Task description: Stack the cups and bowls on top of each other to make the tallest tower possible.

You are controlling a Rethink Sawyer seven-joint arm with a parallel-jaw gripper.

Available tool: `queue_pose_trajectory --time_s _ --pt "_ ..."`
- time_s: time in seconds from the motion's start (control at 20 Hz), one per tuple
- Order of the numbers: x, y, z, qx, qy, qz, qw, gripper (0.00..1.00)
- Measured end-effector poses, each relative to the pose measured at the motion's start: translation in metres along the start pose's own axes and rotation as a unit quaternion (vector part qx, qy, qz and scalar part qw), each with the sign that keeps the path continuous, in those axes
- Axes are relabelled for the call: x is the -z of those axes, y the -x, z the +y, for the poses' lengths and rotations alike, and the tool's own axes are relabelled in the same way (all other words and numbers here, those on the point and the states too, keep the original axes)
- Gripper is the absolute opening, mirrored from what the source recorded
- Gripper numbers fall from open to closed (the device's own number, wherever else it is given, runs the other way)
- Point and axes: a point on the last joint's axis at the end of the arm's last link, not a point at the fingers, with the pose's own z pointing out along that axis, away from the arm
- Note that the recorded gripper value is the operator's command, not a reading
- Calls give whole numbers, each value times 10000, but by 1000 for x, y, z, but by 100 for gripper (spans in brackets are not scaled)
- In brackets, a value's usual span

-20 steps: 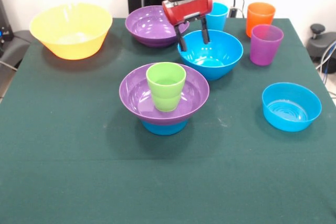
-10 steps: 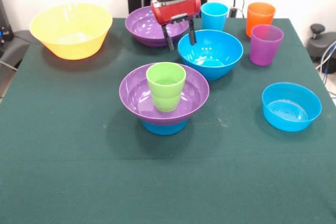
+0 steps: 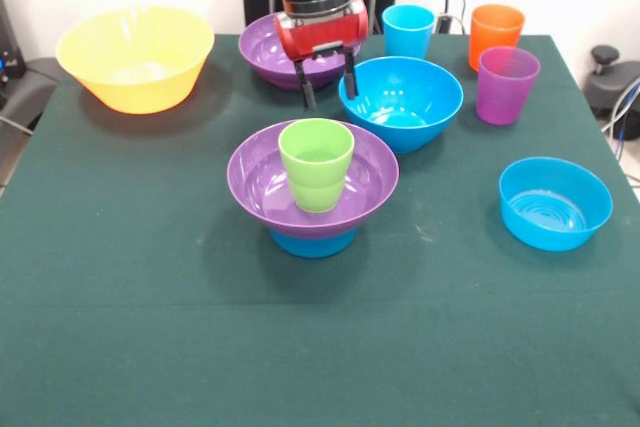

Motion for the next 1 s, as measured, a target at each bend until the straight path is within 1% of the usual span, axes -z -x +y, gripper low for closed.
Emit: queue_pose_trajectory --time_s 0.4,0.7,0.75,1.0 --pt "-17 -11 -2 -89 158 225 9996 100" --pt "-23 -21 0 -95 256 370 9989 100" --pt "-26 -24 2 -86 308 433 9985 100" --pt "-32 -31 6 -88 447 572 9973 100"
